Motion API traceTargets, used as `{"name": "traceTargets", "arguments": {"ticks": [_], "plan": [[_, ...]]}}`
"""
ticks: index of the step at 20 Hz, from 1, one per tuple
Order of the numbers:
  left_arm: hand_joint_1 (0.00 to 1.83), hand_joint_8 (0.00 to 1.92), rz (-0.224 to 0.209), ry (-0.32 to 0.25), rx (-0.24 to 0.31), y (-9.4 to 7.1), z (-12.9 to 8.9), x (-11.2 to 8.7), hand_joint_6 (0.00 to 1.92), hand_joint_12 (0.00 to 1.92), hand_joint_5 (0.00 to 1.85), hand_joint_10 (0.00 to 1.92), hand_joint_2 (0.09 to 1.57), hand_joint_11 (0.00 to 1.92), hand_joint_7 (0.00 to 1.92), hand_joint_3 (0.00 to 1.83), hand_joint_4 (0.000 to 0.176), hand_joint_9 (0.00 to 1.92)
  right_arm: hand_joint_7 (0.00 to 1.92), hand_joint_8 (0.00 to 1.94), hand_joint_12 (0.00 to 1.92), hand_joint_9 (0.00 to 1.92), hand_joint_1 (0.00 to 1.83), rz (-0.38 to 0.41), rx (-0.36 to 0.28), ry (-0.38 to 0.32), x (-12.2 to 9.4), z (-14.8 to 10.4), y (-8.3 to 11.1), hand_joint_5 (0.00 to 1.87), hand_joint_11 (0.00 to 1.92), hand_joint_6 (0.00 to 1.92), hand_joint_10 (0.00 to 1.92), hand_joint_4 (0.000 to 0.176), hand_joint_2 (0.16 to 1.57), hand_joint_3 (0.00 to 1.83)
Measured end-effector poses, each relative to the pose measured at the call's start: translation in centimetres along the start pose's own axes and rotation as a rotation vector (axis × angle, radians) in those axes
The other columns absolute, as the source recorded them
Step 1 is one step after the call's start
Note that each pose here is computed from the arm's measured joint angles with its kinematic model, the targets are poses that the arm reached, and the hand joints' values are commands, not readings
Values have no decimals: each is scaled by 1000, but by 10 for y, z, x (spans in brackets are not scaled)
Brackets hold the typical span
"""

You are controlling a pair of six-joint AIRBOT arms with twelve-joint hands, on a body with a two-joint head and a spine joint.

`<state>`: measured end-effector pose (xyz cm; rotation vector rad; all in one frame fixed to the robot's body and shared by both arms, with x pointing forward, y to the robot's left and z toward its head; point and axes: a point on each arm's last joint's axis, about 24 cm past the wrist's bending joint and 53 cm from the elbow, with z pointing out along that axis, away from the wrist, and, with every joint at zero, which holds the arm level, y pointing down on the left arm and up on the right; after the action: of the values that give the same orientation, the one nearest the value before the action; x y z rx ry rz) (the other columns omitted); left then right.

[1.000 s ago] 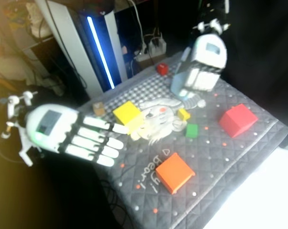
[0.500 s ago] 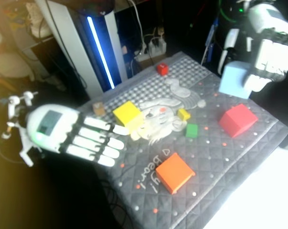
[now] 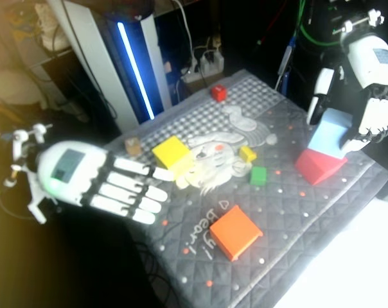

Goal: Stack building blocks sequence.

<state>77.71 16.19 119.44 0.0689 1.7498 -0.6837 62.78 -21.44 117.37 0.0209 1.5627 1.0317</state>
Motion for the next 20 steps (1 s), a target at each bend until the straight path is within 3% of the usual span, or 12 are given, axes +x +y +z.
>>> {"name": "traceTargets", "arguments": {"ticks": [2,3,4,5,6,7,10,11,17,18,19,20], "plan": [[1398,790,-1,7,4,-4,5,4,553,1012,1107,1019,1044,854,1106,0,0,1102,202,5,92,222,846,1,-1,1,1,0,0,158,221,2,5,108,1252,2],[1396,796,-2,11,6,-6,7,6,580,1010,1095,1030,1047,870,1093,0,0,1102,206,5,92,220,876,1,-1,2,1,0,0,166,219,4,3,93,1247,0],[1485,734,-3,13,7,-7,8,8,599,1359,1087,839,1043,855,1091,0,0,1154,225,9,104,234,848,2,-1,2,1,0,0,172,249,5,6,97,1249,0],[1496,787,-3,14,5,-6,9,8,670,1484,1054,935,1067,791,1040,0,0,1072,239,11,111,249,832,2,-1,2,1,0,0,169,270,2,11,102,1250,1],[1499,849,-3,16,2,-6,10,9,685,1518,1048,984,1077,753,1010,0,0,1042,237,9,110,247,832,1,-1,1,1,0,0,165,269,0,8,94,1252,2],[1412,910,-2,18,-2,-4,11,9,712,1179,1045,1107,1081,737,995,0,0,1007,240,9,112,253,833,2,-1,1,1,0,0,168,274,2,10,89,1250,0],[1390,867,18,29,-17,-1,12,11,825,959,1015,1097,1078,796,1012,1,0,1011,248,5,109,255,851,2,-2,2,2,0,0,175,271,2,5,83,1246,0],[1390,836,18,32,-21,0,12,12,826,925,1020,1081,1075,808,1027,0,0,1019,246,4,106,255,846,2,-2,3,2,0,0,171,266,0,5,93,1247,0],[1387,845,19,37,-36,4,17,13,865,895,995,1115,1083,811,1018,0,0,1001,241,2,115,265,800,2,-2,3,2,1,0,159,293,1,4,87,1247,1],[1384,798,26,39,-38,4,19,14,746,914,1045,1096,1068,825,1057,0,0,1044,263,9,120,284,790,3,-2,3,3,1,0,163,306,2,11,80,1248,1],[1388,847,37,42,-38,2,21,15,772,918,1021,1122,1075,822,1030,4,0,1015,259,6,116,279,801,2,-2,3,2,1,0,166,299,3,6,81,1244,0],[1391,937,41,44,-39,2,22,16,522,1088,1109,1182,1071,815,1018,3,0,1012,248,1,111,267,808,3,-3,3,3,1,0,168,288,3,1,84,1244,0]]}}
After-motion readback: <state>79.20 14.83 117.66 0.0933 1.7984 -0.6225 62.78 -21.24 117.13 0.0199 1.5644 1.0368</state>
